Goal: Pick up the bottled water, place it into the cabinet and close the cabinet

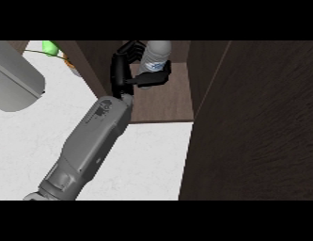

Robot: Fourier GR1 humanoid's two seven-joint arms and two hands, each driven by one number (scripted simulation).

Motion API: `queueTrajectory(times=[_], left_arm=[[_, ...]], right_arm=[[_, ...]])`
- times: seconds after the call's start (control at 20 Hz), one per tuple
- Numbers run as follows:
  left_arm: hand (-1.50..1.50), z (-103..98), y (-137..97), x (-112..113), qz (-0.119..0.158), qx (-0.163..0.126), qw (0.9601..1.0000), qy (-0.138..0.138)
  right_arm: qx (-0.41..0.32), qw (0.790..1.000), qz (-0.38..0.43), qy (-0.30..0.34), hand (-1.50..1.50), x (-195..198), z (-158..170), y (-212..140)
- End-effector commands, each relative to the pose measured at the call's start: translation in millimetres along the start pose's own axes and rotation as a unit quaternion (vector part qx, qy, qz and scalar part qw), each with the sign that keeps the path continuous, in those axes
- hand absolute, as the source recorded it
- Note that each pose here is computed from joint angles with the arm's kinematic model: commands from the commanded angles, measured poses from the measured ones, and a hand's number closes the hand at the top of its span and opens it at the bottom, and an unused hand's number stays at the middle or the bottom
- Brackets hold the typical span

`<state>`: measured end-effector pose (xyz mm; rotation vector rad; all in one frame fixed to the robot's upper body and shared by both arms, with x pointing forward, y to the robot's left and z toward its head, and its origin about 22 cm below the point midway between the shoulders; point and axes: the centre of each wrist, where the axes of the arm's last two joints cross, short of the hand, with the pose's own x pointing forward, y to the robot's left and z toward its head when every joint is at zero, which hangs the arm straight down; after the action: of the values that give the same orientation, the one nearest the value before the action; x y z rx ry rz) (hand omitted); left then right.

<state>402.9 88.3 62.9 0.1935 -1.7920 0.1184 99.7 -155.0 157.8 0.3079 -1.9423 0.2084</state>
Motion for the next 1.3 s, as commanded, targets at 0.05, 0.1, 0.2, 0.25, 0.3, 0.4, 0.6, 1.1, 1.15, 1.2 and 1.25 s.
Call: queueTrajectory(times=[0.05, 0.1, 0.2, 0.25, 0.3, 0.4, 0.6, 1.1, 1.15, 1.2, 1.25], left_arm=[[1.5, -17, -14, 5, -0.058, 0.025, 0.998, 0.002], [1.5, -5, 1, -24, -0.076, 0.014, 0.997, 0.007], [1.5, -2, -1, -31, -0.114, 0.03, 0.9931, 0.004], [1.5, -15, -8, -17, -0.119, 0.038, 0.9921, 0.017], [1.5, -13, 8, -31, -0.123, 0.044, 0.9912, 0.02], [1.5, -14, 3, -32, -0.12, 0.042, 0.9915, 0.029], [1.5, -19, 2, -31, -0.124, 0.054, 0.9902, 0.035], [1.5, -15, 14, -49, -0.175, 0.071, 0.9815, 0.032], [-1.5, -11, 12, -52, -0.185, 0.073, 0.9797, 0.028], [-1.5, -8, 24, -62, -0.203, 0.072, 0.976, 0.033], [-1.5, -19, 23, -50, -0.214, 0.066, 0.9743, 0.027]], right_arm=[[0.01, 1.0, -0.009, -0.015, -1.5, 22, 13, -7], [0.011, 1.0, -0.003, -0.018, -1.5, 31, 11, -4], [0.008, 1.0, 0.0, -0.021, -1.5, 26, 7, -6], [0.01, 1.0, 0.001, -0.02, -1.5, 18, 7, -7], [-0.003, 1.0, -0.004, -0.022, -1.5, 23, 10, 0], [0.009, 1.0, 0.002, -0.025, -1.5, 26, 12, -8], [0.002, 1.0, -0.01, -0.02, -1.5, 18, 11, -5], [0.026, 0.999, -0.003, -0.021, -1.5, 2, 3, -2], [0.02, 1.0, 0.002, -0.02, -1.5, 10, 7, -8], [0.007, 1.0, -0.011, -0.027, -1.5, 13, 10, -5], [0.014, 1.0, 0.006, -0.008, -1.5, 4, 8, -2]])
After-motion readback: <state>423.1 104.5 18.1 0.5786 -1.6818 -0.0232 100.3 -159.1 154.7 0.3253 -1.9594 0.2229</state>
